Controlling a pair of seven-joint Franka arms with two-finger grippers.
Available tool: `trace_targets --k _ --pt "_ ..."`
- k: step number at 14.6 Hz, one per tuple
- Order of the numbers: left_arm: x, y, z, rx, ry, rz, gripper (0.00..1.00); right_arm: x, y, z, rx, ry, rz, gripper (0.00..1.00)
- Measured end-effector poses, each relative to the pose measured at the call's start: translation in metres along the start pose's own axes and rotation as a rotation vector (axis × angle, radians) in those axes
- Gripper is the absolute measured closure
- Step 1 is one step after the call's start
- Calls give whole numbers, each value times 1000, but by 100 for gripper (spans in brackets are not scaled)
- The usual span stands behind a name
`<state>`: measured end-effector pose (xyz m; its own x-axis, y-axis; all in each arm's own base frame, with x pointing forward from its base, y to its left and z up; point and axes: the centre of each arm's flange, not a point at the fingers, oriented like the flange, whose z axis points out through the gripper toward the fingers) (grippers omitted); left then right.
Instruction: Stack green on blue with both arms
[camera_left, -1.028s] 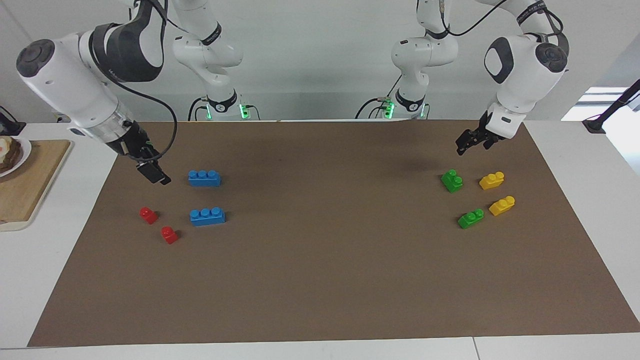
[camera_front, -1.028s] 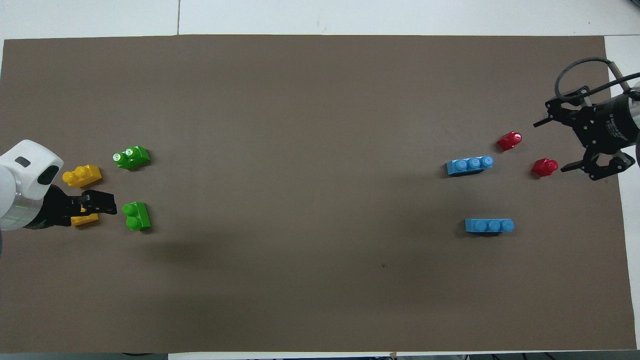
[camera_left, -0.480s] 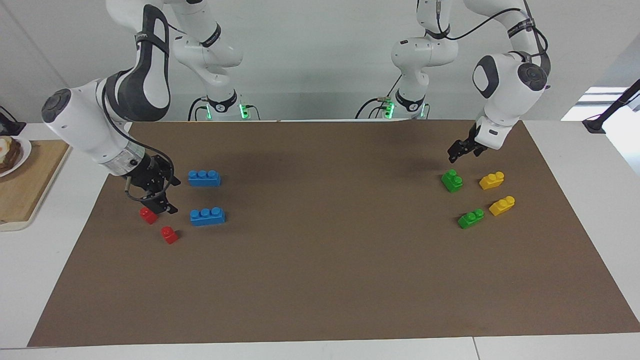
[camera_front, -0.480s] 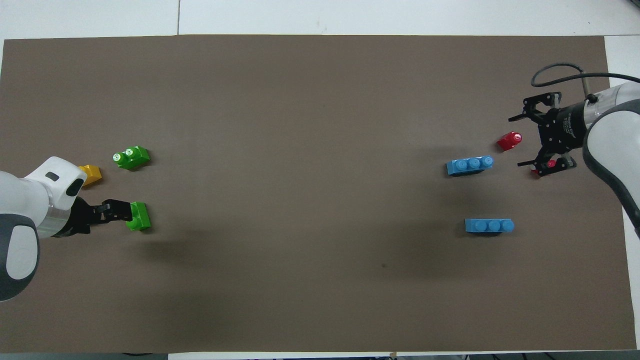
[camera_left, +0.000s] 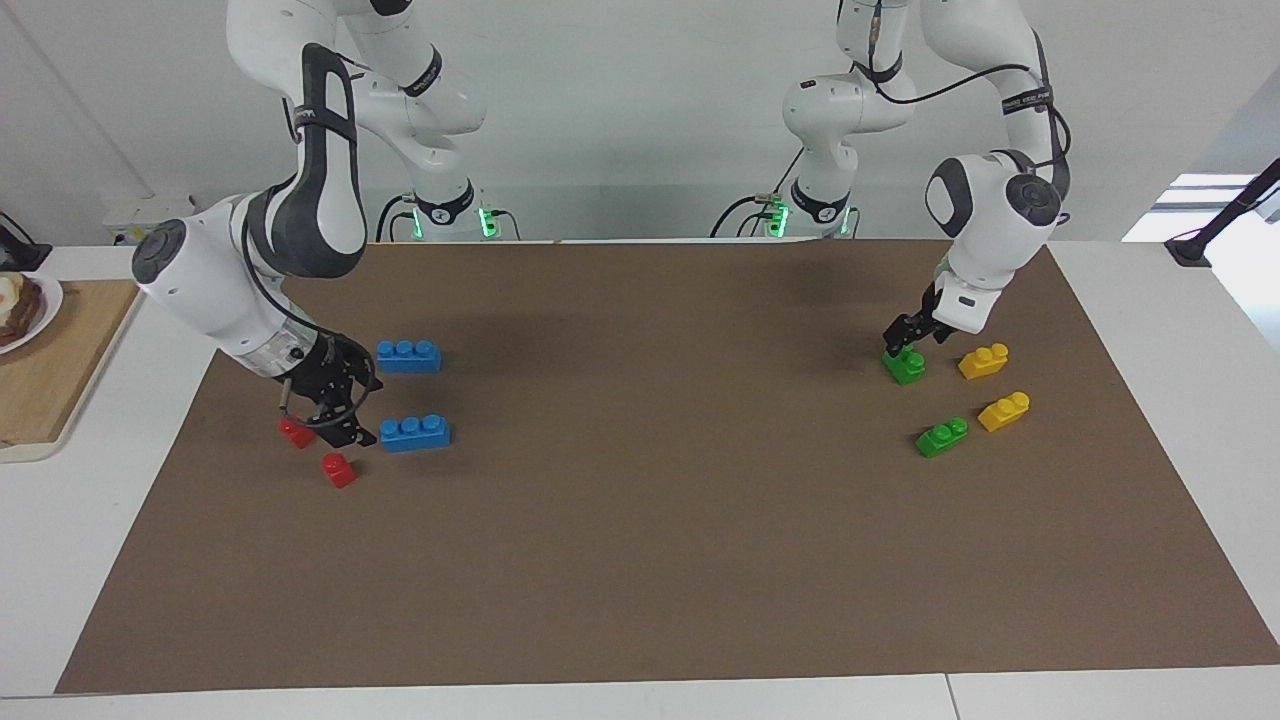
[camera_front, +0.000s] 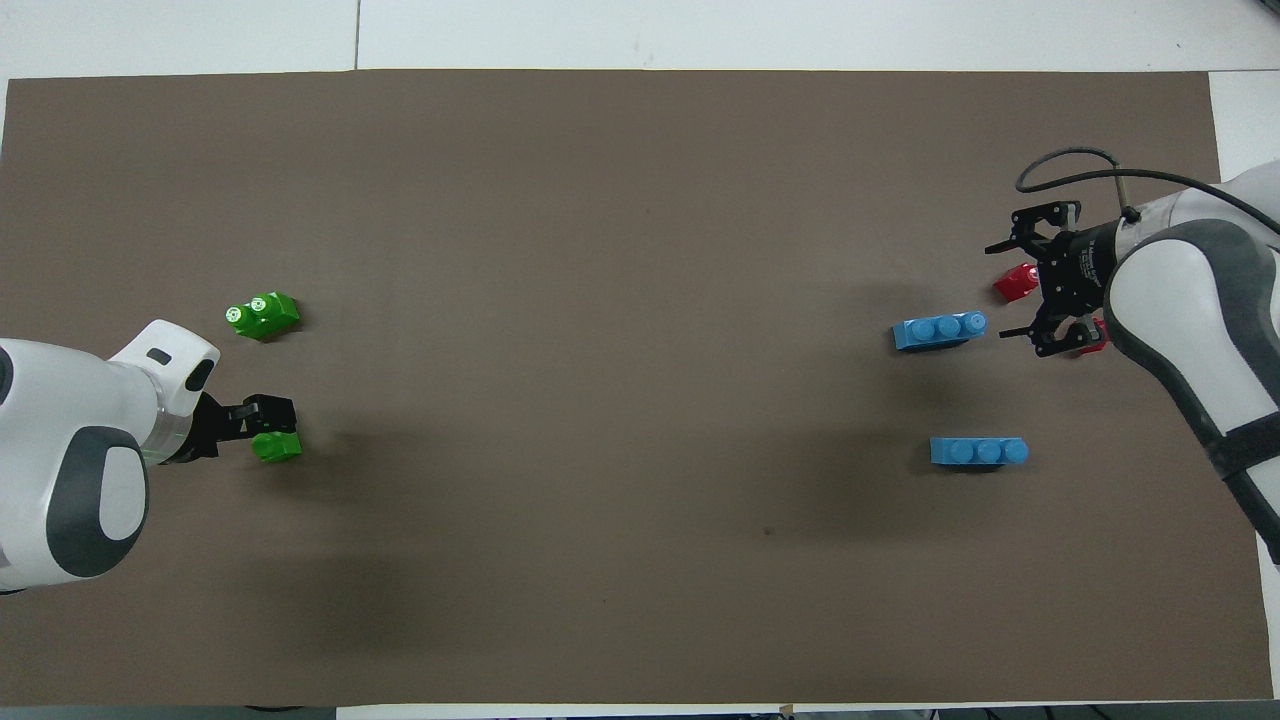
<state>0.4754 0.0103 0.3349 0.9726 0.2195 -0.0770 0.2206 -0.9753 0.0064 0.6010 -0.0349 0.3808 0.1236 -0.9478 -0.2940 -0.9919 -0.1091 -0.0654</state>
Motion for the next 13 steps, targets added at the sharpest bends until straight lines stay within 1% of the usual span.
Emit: trace_targets --k 4,8,9,10,11,12,13 --pt "3 1 12 0 -3 -1 0 0 2 24 2 4 7 1" --pt "4 1 17 1 -4 -30 0 10 1 47 -7 11 -6 0" --pt "4 2 18 1 -3 -44 8 13 0 54 -6 9 -6 1" --pt "4 4 19 1 -4 -48 19 15 -1 60 2 -6 -7 0" --pt "4 5 19 1 -4 -50 19 17 -1 66 8 -19 -12 0" --pt "4 7 19 1 -4 -51 26 19 -1 72 9 -26 -16 0" --pt "3 7 19 2 -5 -50 41 20 -1 76 7 -32 -18 0"
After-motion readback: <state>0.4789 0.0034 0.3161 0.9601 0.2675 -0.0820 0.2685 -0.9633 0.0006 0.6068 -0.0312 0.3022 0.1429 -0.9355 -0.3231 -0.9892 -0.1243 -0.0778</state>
